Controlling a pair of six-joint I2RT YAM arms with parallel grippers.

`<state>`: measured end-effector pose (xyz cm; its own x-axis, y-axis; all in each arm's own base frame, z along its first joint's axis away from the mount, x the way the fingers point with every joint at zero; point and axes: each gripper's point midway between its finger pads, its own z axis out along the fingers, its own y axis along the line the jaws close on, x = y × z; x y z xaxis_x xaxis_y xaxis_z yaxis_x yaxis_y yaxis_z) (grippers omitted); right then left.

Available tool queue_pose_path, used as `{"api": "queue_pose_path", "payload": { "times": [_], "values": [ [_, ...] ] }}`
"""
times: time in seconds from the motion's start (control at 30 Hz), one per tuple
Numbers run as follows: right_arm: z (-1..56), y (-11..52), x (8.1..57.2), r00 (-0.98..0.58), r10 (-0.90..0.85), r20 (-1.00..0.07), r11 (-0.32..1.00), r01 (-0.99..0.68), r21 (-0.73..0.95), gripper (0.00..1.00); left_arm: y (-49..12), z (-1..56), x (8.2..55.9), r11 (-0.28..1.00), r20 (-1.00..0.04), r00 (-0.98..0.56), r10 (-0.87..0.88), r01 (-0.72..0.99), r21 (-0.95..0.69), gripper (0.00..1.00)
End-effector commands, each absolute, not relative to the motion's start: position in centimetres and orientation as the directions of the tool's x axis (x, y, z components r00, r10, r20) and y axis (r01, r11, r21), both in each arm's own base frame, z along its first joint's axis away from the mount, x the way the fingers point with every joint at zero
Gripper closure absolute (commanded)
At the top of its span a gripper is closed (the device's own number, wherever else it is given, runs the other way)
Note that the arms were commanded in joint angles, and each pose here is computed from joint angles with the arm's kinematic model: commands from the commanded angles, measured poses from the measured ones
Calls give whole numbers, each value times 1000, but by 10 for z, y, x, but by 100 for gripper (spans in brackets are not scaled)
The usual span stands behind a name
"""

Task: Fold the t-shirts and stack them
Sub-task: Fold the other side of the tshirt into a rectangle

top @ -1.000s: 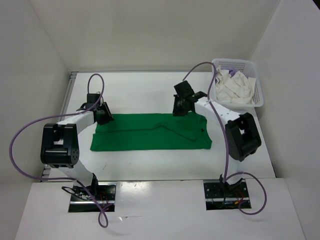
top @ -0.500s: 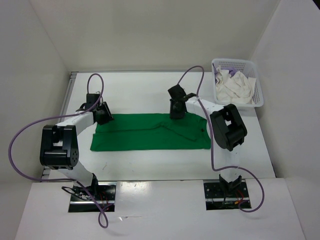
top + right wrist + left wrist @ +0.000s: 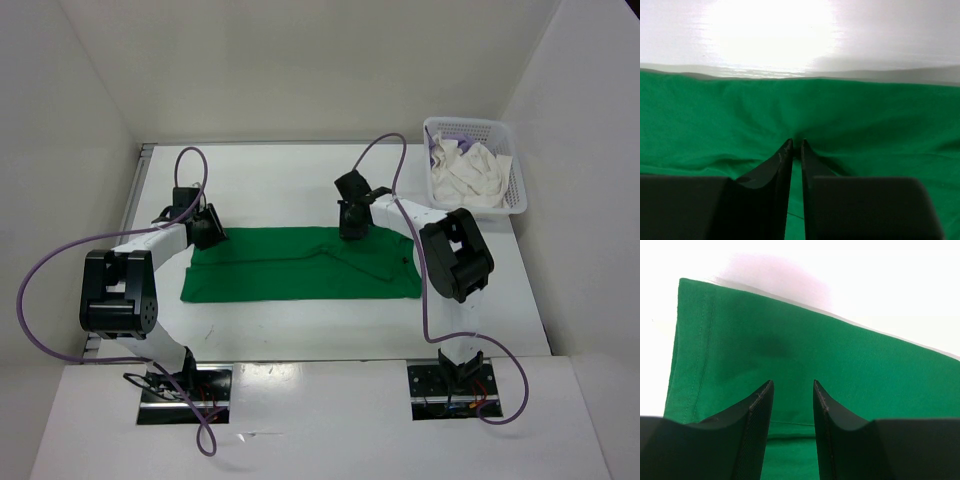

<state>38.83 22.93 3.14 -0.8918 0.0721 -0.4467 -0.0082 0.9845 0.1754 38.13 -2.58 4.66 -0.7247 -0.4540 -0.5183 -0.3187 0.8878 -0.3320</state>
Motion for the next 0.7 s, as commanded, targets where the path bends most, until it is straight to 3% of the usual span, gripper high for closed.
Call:
{"api": "queue_pose_path", "payload": {
  "times": [0.0, 0.13, 0.5, 0.67],
  "values": [
    [53, 238, 389, -875, 68, -479, 978, -38, 207, 88, -29, 59, 387, 881, -548, -695, -465, -301, -366, 55],
    [64, 233, 380, -875, 50, -481, 983, -43, 180, 95, -29, 59, 387, 881, -548, -695, -465, -301, -366, 55],
    [67, 273, 290, -949, 8, -314, 933, -106, 345, 96, -29, 60, 389, 881, -555, -690, -465, -297, -368, 55],
    [76, 288, 266, -962, 16, -272, 908, -100, 406, 81, -28, 64, 392, 881, -561, -685, -465, -294, -371, 55]
  ]
}}
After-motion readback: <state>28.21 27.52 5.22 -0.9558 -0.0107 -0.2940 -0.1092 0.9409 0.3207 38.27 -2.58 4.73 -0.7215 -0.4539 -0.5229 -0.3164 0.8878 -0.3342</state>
